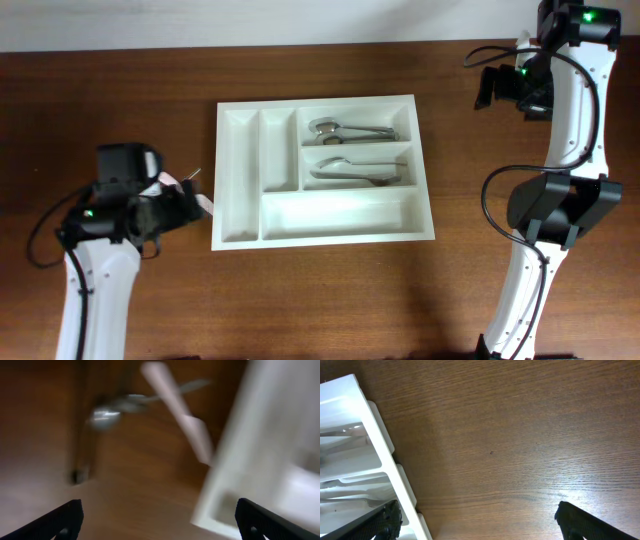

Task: Pack container
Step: 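Move the left gripper to the utensils and grasp the long silver knife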

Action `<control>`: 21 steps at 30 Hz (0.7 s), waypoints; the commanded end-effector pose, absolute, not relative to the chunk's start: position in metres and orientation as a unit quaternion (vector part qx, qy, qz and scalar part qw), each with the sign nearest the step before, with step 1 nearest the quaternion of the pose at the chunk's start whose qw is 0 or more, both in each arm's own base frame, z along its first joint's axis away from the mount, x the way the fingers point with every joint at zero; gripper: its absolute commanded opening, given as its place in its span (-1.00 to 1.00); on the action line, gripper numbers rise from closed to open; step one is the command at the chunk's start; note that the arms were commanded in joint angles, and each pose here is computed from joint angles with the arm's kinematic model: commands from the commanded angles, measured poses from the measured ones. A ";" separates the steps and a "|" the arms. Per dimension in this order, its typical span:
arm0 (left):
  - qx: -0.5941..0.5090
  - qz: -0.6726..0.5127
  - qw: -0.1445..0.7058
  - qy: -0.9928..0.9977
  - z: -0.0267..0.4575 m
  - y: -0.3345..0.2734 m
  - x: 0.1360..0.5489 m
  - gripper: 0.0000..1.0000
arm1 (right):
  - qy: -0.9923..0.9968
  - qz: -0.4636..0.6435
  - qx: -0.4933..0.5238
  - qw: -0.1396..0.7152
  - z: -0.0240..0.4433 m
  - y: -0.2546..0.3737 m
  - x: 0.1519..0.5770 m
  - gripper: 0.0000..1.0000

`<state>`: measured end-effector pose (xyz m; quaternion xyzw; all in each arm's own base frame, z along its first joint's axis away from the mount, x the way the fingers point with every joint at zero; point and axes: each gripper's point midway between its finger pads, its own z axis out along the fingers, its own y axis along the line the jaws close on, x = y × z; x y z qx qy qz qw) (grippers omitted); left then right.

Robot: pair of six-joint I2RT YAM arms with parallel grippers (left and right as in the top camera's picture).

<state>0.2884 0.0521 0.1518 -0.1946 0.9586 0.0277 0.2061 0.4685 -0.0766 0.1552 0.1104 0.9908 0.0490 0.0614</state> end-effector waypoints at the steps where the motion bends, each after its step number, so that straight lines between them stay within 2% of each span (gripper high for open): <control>1: -0.293 0.134 0.194 0.927 0.151 0.117 0.277 0.99 | 0.990 0.044 0.112 0.071 0.160 -0.077 0.471 0.98; 10: -0.365 0.139 0.085 0.917 0.091 0.162 0.259 1.00 | 0.990 0.044 0.112 0.071 0.160 -0.077 0.471 0.98; 14: -0.350 0.137 0.058 0.925 0.067 0.164 0.264 0.81 | 0.990 0.044 0.112 0.071 0.160 -0.077 0.471 0.98; 21: -0.302 0.115 0.058 0.944 0.040 0.164 0.285 0.79 | 0.990 0.044 0.112 0.071 0.160 -0.077 0.471 0.98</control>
